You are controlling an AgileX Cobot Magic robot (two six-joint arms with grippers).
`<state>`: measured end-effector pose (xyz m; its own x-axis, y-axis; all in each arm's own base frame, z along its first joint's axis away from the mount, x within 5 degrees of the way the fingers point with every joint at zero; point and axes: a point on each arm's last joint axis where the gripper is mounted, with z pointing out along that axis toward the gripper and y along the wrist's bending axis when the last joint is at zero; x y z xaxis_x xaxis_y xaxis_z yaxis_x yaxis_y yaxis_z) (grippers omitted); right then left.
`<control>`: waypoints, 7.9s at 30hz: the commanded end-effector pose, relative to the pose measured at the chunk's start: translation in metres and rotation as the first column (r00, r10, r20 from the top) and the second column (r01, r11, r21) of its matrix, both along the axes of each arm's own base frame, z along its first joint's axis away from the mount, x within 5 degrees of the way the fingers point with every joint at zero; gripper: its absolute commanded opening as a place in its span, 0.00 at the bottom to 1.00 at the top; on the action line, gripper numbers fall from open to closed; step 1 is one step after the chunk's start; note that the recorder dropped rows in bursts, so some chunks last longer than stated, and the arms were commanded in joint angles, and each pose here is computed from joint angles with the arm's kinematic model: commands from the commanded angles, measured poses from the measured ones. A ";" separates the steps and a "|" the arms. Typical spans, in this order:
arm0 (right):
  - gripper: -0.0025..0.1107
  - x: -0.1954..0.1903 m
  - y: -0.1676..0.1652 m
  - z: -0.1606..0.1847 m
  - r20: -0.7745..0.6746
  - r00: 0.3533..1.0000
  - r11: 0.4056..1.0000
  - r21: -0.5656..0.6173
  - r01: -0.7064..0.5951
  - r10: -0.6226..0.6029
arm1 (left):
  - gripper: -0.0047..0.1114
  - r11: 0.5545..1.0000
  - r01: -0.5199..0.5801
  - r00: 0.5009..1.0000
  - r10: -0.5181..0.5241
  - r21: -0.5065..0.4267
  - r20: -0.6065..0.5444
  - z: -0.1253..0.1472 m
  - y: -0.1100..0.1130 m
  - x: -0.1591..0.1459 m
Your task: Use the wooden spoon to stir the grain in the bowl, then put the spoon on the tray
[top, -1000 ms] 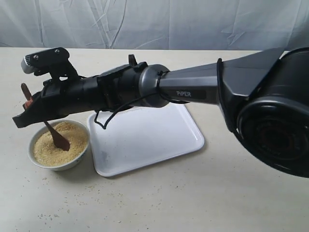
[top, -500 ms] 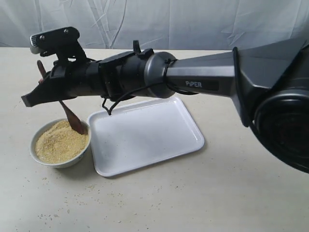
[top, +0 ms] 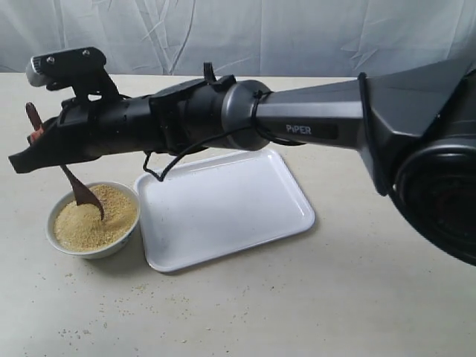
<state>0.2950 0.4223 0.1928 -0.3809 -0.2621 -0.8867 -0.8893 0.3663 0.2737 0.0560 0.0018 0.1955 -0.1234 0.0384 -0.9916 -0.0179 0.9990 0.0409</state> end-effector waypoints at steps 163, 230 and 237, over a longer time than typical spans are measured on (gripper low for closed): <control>0.02 -0.249 -0.412 0.064 0.328 0.518 0.551 0.011 0.834 -0.790 | 0.04 1.000 -0.001 1.000 0.001 -0.003 0.003 -0.001 0.000 0.000; 0.02 -0.240 -0.416 -0.004 0.355 0.413 0.468 0.081 0.880 -0.839 | 0.04 1.000 -0.001 1.000 0.001 -0.003 0.004 -0.001 0.000 0.000; 0.02 -0.240 -0.416 -0.004 0.355 0.413 0.468 0.081 0.880 -0.839 | 0.04 1.000 -0.001 1.000 0.001 -0.003 0.004 -0.001 0.000 0.000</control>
<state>0.0546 0.0062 0.1881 -0.1938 -0.0527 -0.9796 -0.1120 0.9932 -0.0313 0.0560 0.0018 0.1955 -0.1234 0.0384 -0.9916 -0.0179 0.9990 0.0409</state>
